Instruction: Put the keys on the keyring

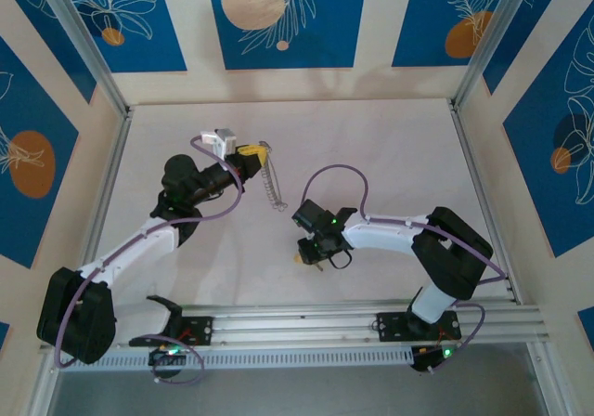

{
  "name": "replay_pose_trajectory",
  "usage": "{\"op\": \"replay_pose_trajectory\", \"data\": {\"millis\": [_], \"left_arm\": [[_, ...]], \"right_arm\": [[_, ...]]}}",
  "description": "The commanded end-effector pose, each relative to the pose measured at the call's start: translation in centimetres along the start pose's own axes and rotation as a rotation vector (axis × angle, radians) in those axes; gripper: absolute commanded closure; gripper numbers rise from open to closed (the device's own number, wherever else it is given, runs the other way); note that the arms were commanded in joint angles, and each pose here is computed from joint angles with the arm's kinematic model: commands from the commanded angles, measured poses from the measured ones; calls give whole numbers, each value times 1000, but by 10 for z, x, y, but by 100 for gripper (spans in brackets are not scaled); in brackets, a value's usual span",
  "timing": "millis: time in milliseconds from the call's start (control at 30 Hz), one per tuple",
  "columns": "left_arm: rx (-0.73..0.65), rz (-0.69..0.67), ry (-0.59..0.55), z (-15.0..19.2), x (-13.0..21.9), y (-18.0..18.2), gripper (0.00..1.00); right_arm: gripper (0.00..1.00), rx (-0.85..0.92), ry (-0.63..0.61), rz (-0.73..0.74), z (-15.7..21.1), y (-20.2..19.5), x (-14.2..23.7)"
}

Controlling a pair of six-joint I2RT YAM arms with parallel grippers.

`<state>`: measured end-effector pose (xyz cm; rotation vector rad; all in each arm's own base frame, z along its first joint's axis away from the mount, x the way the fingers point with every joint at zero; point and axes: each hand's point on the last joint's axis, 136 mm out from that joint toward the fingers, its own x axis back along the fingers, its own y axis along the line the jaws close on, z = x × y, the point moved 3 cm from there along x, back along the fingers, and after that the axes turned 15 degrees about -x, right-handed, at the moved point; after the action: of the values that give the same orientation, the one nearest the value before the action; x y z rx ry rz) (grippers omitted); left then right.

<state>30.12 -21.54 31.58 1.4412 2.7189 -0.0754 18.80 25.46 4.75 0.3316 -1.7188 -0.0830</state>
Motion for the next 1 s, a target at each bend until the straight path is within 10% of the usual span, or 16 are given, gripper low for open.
{"op": "replay_pose_trajectory", "data": {"millis": [0,300,967], "left_arm": [[-37,32,-81,-29,-1,-7,100],[-31,40,-83,-29,-1,-8,100],[-28,93,-72,-34,-8,-13,100]], "right_arm": [[80,5,10,-12,4,0,2],[100,1,1,-22,2,-1,7],[100,-63,-218,-246,-54,-9,98]]}}
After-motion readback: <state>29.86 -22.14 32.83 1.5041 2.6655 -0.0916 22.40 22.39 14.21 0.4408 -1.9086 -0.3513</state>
